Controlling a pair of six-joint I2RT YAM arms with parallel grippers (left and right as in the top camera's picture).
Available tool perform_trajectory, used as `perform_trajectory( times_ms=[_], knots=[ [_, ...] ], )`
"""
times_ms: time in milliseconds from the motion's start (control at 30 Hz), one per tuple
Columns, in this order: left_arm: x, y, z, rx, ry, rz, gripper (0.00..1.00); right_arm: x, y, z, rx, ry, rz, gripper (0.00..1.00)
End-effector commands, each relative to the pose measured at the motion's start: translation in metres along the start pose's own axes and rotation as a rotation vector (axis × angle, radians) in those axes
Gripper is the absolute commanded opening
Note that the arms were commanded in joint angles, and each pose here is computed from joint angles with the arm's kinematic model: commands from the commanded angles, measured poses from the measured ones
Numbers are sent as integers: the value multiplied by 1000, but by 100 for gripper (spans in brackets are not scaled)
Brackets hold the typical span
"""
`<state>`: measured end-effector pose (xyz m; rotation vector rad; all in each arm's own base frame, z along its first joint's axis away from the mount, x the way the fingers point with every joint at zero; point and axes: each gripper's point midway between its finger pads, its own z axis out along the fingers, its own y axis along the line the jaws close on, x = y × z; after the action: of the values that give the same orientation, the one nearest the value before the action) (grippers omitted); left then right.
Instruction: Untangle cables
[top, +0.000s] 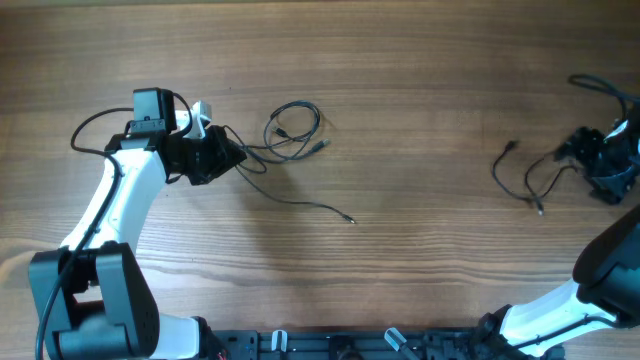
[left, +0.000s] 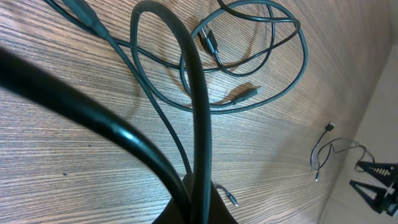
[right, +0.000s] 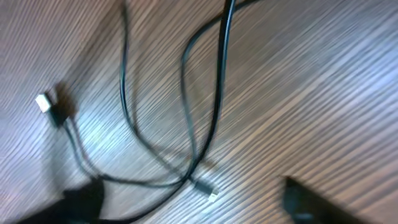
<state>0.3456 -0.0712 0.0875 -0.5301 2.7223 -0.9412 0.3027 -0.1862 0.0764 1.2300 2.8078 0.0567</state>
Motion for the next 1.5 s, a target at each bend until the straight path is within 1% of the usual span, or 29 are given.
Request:
perform_trajectory(
  times_ms=[0,33,67,167,267,367,433,467,500,567,667,833,933,1000,1033,1067,1100,1267,1467],
  knots=[
    [-1,-4,-4,0,-15,34,4,13,28,1,-162,70,-38,100],
    [-1,-4,-4,0,-14,34,4,20,44,-3,-264,96,-126,100],
    [-1,-4,-4,0,-15,34,4,24,52,-6,-317,108,-163,100],
    [-1,-4,-4,0,-14,34,4,28,56,-10,-346,119,-160,100],
    [-1,-4,-4,0,-15,34,4,34,82,-36,-526,85,-270,100],
    [-1,-4,-4,0,-15,34,4,35,85,-54,-534,39,-283,100],
    [-1,-4,-4,0,-14,34,4,38,76,-51,-450,42,-273,100],
    [-1,-4,-4,0,-15,34,4,39,63,-44,-346,60,-199,99],
    [-1,-4,-4,0,-15,34,4,41,45,-36,-213,77,-90,100],
    [-1,-4,-4,0,-14,34,4,52,19,-26,-11,100,32,100],
    [-1,-4,-4,0,-14,34,4,66,23,-10,6,131,55,100],
    [-1,-4,-4,0,-14,34,4,84,16,32,30,144,270,99],
    [0,-4,-4,0,-13,33,4,82,15,47,22,110,325,94],
    [0,-3,-4,-1,-10,31,4,77,14,48,23,87,324,82],
    [1,-3,-4,-2,-8,29,4,71,12,48,36,60,324,71],
    [1,-3,-4,-2,-7,29,4,69,9,48,52,43,333,65],
    [1,-3,-4,-2,-7,29,4,67,3,48,81,27,354,63],
    [1,-3,-4,-2,-7,29,4,73,-7,53,130,28,348,61],
    [2,-3,-4,-3,-5,27,4,81,-11,78,114,2,340,60]
  ],
)
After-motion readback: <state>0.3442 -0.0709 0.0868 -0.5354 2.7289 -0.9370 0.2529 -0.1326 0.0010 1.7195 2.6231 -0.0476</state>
